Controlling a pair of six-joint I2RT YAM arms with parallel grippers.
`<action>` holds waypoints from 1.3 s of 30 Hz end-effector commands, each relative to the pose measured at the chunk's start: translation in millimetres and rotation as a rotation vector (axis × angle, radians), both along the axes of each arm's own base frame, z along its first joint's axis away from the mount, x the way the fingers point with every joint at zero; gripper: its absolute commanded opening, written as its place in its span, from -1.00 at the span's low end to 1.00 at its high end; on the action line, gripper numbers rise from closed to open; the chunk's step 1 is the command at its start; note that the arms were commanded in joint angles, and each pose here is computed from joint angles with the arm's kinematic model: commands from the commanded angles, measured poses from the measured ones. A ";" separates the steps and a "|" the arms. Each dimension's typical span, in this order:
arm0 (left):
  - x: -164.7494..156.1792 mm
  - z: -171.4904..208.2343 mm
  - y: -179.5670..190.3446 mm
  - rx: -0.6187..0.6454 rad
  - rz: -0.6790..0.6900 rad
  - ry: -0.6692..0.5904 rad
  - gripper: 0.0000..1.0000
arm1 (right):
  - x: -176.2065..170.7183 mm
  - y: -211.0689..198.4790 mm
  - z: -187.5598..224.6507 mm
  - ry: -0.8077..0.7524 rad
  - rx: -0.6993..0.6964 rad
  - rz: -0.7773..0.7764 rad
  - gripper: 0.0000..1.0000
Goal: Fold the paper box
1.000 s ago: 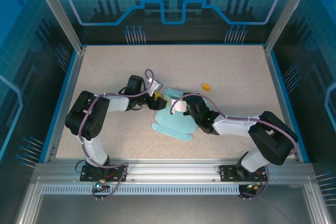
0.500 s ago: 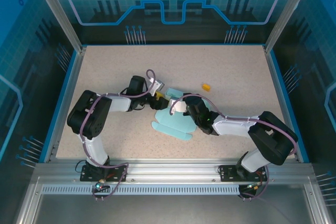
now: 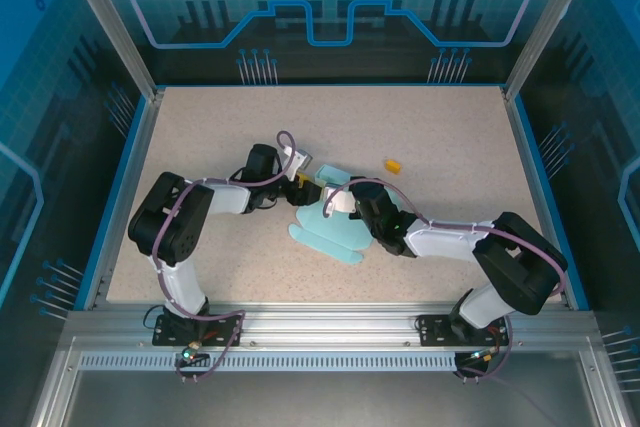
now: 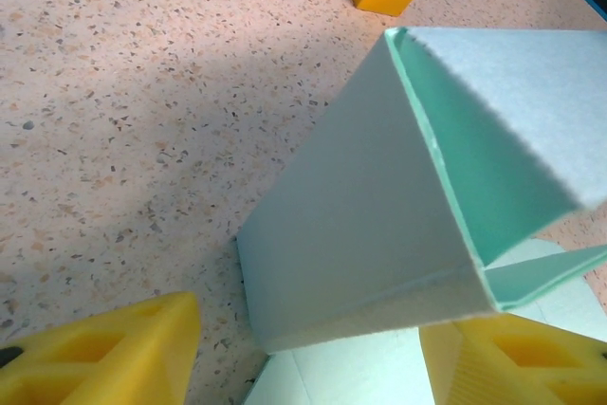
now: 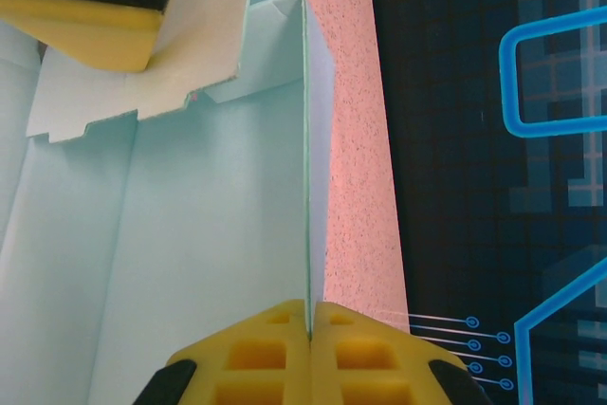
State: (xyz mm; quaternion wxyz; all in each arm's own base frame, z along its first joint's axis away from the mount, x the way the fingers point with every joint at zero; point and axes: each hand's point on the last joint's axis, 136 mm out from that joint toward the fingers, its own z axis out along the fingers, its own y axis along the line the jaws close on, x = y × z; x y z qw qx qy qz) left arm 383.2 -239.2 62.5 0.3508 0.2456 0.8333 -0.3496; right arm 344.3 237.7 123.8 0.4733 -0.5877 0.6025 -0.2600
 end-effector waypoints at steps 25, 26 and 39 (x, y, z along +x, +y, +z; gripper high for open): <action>10.1 26.7 -11.7 -0.047 -0.043 -0.109 0.42 | -10.7 21.5 -0.9 0.119 0.071 0.097 -1.00; 10.2 26.6 -11.9 -0.048 -0.044 -0.112 0.43 | -10.7 21.4 -0.1 0.122 0.077 0.097 -1.00; 14.5 28.6 -17.7 -0.057 -0.035 -0.100 0.56 | -10.9 25.3 3.8 0.141 0.113 0.109 -1.00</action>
